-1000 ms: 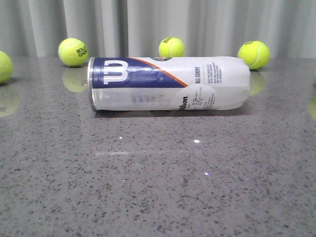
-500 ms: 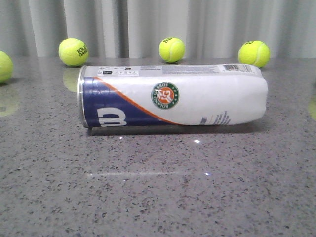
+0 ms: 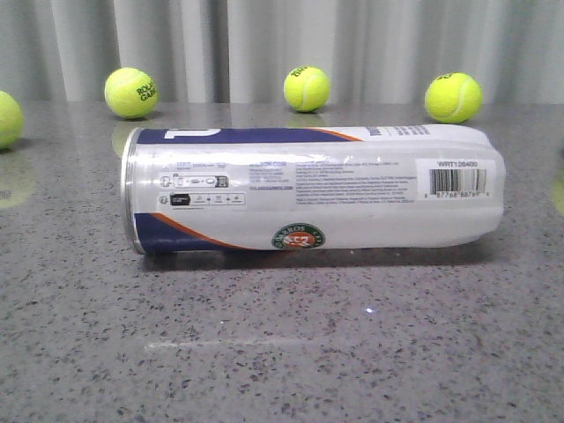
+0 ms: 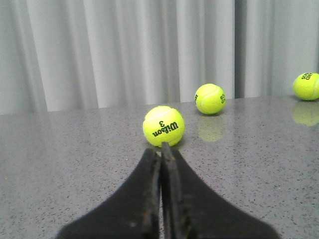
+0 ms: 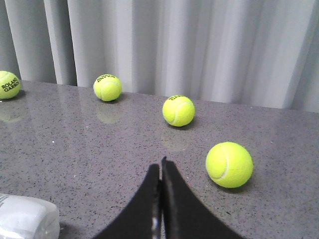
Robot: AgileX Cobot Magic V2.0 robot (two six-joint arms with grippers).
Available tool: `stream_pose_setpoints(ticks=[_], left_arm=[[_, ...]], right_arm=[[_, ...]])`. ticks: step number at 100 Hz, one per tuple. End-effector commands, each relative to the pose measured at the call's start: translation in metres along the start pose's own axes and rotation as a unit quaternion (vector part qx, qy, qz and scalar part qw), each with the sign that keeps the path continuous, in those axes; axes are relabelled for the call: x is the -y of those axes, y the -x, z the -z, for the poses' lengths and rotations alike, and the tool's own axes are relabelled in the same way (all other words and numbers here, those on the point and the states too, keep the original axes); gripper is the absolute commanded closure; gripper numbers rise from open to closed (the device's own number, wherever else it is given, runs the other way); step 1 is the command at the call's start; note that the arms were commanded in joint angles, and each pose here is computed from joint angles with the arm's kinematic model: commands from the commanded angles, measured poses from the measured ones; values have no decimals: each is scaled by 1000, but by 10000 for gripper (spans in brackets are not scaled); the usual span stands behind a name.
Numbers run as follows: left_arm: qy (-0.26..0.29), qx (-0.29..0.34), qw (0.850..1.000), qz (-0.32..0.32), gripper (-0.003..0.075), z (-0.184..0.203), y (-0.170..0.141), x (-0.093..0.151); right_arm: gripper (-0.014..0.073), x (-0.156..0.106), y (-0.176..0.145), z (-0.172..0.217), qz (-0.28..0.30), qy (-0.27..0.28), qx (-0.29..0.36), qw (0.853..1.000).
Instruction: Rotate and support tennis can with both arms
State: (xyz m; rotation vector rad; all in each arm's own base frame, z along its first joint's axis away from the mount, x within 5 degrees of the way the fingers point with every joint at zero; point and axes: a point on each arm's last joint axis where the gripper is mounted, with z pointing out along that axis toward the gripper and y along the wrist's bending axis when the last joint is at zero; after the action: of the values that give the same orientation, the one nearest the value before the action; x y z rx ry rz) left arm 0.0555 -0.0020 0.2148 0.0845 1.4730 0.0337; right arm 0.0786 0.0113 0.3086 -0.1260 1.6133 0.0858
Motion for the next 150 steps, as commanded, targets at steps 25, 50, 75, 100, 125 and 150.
stream_pose_setpoints(ticks=[25,50,75,100,125,150], left_arm=[[-3,48,999,4,741,3,-4,2],[-1,89,995,38,741,5,15,0],[4,66,996,54,741,11,68,-6],[-5,-58,994,87,741,-3,134,-9],[-3,-187,979,76,741,-49,188,-14],[-4,-254,964,75,741,-96,195,-15]], right_arm=[[663,3,16,2,-3,-14,51,999],[663,3,16,2,-3,-14,51,999],[663,3,16,2,-3,-14,51,999],[663,3,16,2,-3,-14,51,999],[663,3,16,2,-3,-14,51,999],[663,3,16,2,-3,-14,50,999]])
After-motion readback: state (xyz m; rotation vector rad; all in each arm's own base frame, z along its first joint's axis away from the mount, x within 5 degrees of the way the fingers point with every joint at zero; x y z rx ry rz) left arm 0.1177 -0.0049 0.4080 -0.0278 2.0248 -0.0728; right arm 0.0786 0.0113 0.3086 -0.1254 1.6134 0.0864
